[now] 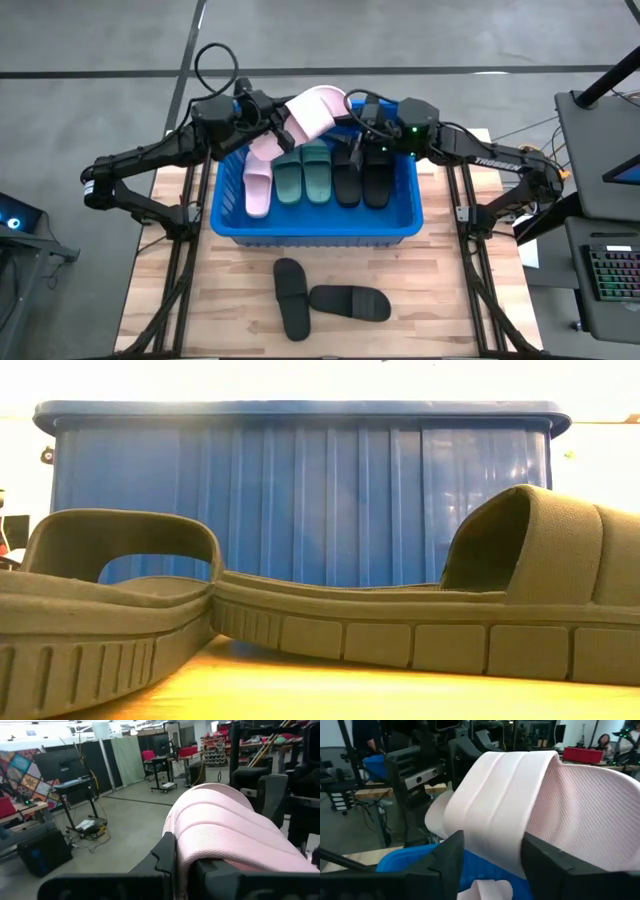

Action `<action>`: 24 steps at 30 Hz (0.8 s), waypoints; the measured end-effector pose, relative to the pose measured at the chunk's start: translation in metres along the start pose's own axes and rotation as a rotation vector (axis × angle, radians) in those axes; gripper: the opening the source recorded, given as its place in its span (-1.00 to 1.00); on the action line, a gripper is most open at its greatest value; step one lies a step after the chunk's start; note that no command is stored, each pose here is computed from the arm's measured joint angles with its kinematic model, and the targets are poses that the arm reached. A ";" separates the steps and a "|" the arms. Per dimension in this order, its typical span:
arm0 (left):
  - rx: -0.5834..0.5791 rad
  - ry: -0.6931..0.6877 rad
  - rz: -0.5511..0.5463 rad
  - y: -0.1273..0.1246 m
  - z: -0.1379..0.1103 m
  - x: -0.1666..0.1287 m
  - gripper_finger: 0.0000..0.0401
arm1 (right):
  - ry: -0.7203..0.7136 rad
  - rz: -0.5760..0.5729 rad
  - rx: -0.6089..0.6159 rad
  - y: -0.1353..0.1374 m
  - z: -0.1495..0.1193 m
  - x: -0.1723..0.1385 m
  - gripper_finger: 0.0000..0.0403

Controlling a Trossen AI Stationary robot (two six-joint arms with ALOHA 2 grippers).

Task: Pick and place slides into bin
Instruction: Put the pink slide into the blue container

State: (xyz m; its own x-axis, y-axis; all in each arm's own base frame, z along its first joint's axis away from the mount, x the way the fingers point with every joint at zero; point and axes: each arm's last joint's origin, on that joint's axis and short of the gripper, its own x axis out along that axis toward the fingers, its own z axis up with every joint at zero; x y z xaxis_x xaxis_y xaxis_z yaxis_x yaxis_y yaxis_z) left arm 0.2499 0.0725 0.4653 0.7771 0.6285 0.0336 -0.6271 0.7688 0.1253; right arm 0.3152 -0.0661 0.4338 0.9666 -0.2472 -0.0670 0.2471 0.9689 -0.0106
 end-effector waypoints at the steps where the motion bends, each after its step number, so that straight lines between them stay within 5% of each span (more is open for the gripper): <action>1: -0.001 -0.003 -0.008 0.000 0.000 0.000 -1.00 | -0.001 0.009 0.001 0.000 0.000 0.000 -0.18; 10: -0.004 -0.014 -0.032 -0.002 0.001 0.001 -1.00 | 0.001 0.037 0.034 -0.003 0.000 0.000 -0.90; 17: 0.048 -0.022 -0.051 -0.002 0.001 0.001 -0.90 | 0.006 0.042 0.082 -0.005 0.000 -0.001 -0.95; 24: 0.157 -0.007 -0.048 0.000 0.001 -0.003 -0.31 | 0.024 0.013 0.134 -0.013 0.002 -0.008 -0.95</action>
State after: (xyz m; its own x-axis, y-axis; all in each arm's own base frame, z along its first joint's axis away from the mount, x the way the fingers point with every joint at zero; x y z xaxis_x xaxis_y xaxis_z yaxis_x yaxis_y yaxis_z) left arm 0.2478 0.0707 0.4663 0.8066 0.5903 0.0304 -0.5738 0.7696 0.2801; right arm 0.3044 -0.0772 0.4363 0.9683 -0.2329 -0.0904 0.2429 0.9621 0.1236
